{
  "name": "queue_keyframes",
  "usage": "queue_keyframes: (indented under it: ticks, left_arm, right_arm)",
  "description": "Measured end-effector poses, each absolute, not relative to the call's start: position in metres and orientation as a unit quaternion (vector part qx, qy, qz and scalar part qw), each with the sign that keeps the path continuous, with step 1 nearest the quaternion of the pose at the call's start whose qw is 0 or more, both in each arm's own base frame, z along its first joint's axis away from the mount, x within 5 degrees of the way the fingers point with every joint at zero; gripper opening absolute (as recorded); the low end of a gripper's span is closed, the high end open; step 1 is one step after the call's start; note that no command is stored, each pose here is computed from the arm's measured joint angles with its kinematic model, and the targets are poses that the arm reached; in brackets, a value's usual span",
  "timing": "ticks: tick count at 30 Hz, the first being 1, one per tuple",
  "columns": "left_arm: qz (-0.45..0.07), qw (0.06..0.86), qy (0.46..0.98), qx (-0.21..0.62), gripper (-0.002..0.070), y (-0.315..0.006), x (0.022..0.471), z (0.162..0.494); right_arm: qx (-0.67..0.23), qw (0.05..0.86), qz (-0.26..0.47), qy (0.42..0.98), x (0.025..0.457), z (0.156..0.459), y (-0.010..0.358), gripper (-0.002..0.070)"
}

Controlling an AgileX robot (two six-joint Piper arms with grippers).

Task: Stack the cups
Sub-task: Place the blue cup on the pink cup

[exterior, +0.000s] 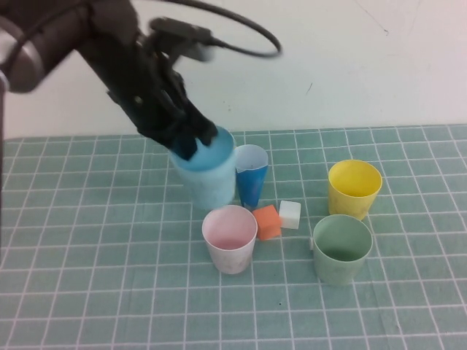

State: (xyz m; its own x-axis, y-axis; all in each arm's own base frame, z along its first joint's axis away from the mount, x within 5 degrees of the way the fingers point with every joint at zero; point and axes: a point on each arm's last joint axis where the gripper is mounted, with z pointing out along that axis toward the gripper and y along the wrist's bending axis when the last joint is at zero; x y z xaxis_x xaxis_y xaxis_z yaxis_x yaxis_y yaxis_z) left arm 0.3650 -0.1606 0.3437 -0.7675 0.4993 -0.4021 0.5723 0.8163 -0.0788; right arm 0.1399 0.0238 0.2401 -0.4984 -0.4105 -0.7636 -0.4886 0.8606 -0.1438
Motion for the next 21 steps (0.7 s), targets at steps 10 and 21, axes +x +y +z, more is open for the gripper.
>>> queue_keyframes:
  ticks: [10,21]
  left_arm:
    - [-0.057,0.165,0.919,0.354,0.0013,-0.211,0.333,0.297]
    - [-0.014,0.190,0.934,0.301,0.0013,-0.204,0.341,0.298]
  right_arm:
    - [-0.259,0.431,0.049,0.863,0.140,0.241,0.024,-0.0003]
    - [-0.257,0.431,0.053,0.864,0.140,0.241,0.025,-0.0003]
